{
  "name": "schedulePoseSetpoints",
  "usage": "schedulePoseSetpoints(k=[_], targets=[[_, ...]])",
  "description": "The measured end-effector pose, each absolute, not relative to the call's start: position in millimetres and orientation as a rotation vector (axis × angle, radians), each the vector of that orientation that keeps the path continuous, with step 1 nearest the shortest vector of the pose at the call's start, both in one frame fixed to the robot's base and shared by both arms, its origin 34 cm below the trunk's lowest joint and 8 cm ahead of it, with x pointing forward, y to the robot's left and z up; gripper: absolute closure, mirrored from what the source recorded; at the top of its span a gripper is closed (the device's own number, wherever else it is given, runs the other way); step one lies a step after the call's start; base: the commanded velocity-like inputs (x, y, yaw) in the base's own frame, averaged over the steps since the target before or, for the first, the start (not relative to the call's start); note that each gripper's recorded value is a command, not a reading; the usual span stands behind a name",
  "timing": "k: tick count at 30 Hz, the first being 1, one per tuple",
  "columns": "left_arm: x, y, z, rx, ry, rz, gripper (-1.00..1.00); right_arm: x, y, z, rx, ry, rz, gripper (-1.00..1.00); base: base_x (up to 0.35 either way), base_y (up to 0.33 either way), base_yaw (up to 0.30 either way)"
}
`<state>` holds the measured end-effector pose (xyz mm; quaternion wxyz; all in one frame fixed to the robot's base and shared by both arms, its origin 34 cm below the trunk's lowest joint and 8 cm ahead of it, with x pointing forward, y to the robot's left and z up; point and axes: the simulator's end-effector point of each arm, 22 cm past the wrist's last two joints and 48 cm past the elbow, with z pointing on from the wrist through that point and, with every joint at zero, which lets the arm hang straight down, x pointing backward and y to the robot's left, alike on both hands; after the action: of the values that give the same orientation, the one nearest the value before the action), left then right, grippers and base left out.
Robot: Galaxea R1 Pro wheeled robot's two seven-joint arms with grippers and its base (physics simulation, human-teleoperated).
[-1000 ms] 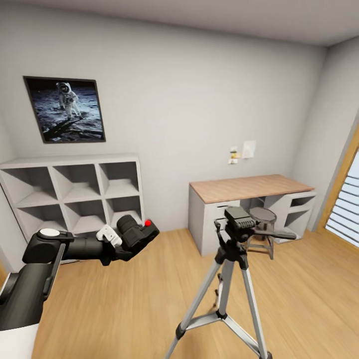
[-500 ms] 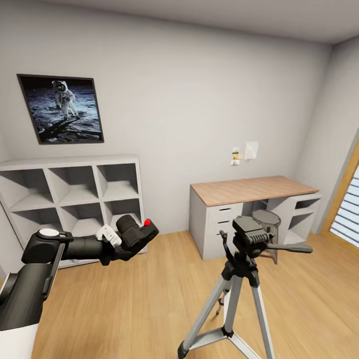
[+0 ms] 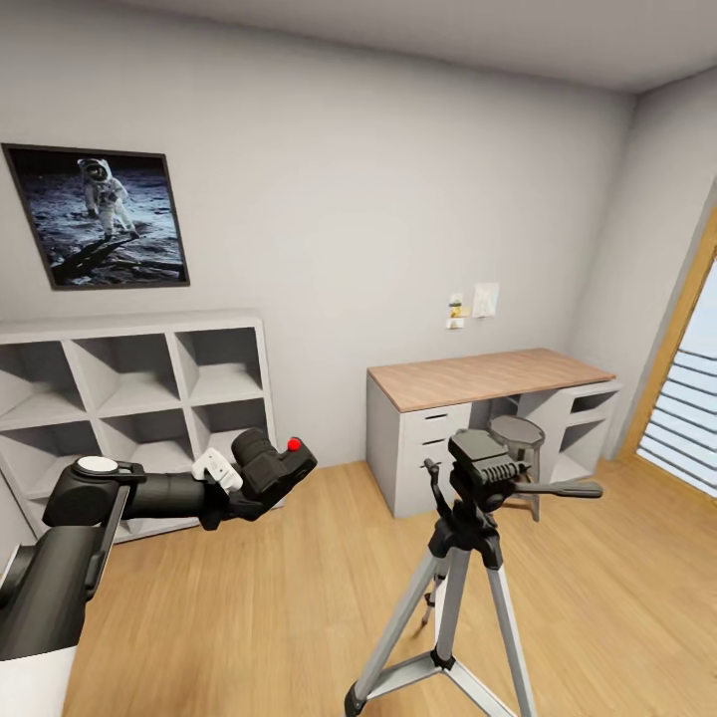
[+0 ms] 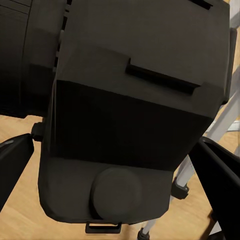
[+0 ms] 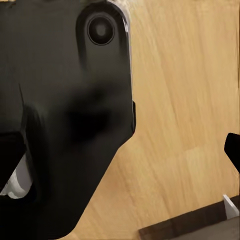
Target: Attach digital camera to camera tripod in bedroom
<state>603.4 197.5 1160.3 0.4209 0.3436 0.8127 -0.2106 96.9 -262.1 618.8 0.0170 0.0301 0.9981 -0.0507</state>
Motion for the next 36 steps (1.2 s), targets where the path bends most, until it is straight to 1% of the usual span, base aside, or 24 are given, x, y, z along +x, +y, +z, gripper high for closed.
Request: schedulePoseSetpoints(k=[3, 9, 16, 22, 28, 36], targets=[[603, 198, 1160, 0.859, 2.037, -0.527, 1.0, 110, -263, 620, 0.096, 3.044, -0.157, -1.0, 0.0, 0.0, -0.008], [596, 191, 1151, 0.856, 2.041, -0.535, 1.0, 149, -291, 622, 0.073, 2.952, -0.209, -1.0, 0.0, 0.0, 0.0], [585, 173, 1134, 0.847, 2.057, -0.6, 1.0, 183, -282, 626, 0.043, 2.866, -0.166, -1.0, -0.018, -0.001, 0.0], [575, 160, 1120, 0.839, 2.071, -0.654, 1.0, 206, -280, 630, 0.043, 2.798, -0.156, -1.0, -0.203, -0.077, 0.0], [567, 163, 1108, 0.819, 2.096, -0.675, 1.0, 229, -280, 636, 0.045, 2.73, -0.15, -1.0, -0.241, -0.162, 0.0], [570, 176, 1112, 0.767, 2.093, -0.671, 1.0, 258, -279, 646, 0.05, 2.64, -0.143, -1.0, -0.056, -0.042, 0.0]])
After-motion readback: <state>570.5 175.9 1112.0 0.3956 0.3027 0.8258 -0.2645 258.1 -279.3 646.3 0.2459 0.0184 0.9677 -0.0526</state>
